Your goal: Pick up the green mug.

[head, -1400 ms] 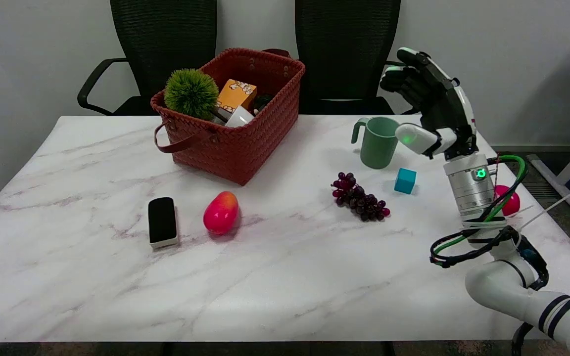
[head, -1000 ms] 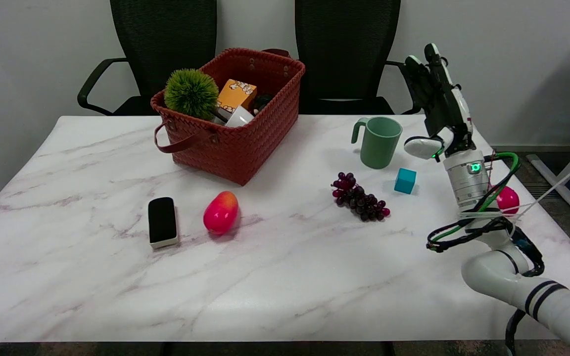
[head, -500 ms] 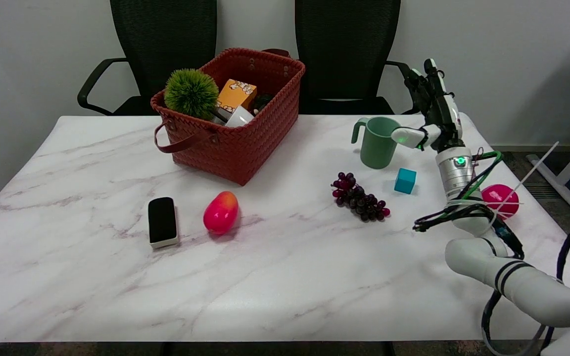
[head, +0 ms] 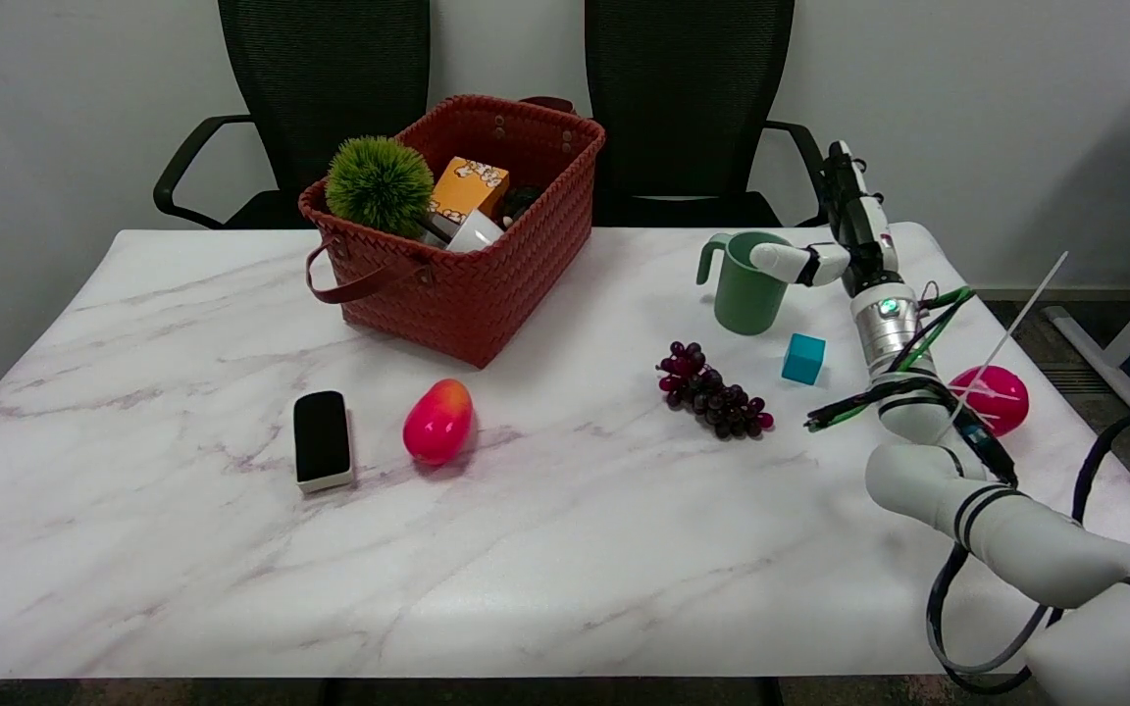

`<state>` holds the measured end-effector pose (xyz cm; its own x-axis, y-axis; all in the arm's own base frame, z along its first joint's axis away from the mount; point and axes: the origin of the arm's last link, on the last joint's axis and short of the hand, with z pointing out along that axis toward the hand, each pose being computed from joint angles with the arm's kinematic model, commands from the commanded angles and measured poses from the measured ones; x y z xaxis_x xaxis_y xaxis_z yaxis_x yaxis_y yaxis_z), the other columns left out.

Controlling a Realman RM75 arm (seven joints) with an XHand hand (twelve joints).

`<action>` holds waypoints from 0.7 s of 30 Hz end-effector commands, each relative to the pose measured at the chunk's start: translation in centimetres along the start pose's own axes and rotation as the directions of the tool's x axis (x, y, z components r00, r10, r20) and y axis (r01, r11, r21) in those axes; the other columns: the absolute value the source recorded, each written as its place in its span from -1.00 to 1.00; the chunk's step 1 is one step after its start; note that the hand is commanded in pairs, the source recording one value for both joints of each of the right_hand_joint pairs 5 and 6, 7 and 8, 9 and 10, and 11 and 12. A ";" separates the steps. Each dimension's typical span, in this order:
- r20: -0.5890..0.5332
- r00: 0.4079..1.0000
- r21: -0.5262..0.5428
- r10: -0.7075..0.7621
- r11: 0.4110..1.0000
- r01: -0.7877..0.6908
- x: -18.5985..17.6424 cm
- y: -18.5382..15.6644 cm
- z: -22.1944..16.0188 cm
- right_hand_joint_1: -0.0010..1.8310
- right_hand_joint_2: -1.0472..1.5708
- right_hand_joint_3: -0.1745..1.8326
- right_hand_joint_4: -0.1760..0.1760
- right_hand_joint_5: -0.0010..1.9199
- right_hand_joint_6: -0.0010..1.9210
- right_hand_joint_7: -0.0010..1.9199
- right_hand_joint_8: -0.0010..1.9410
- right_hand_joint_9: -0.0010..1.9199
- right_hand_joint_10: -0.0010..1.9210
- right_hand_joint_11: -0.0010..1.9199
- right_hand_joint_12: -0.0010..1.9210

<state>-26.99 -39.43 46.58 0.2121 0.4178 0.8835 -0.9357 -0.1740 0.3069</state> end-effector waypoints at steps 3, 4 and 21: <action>-0.056 0.996 -0.161 -0.068 0.985 0.058 1.4 2.7 0.7 0.14 -0.50 -0.15 0.00 -1.00 -1.00 -1.00 -1.00 -0.94 -0.94 -1.00 -1.00; -0.056 0.996 -0.162 -0.069 0.985 0.059 1.4 2.8 0.6 0.14 -0.50 -0.15 0.00 -1.00 -1.00 -1.00 -1.00 -0.95 -0.95 -1.00 -1.00; 0.015 0.996 -0.247 -0.083 0.965 0.084 -0.1 4.1 0.3 0.17 -0.48 -0.28 0.00 -1.00 -1.00 -1.00 -1.00 -1.00 -1.00 -1.00 -1.00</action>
<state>-29.33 -39.99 48.21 0.2615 0.4525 0.8526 -0.9555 -0.0036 0.2950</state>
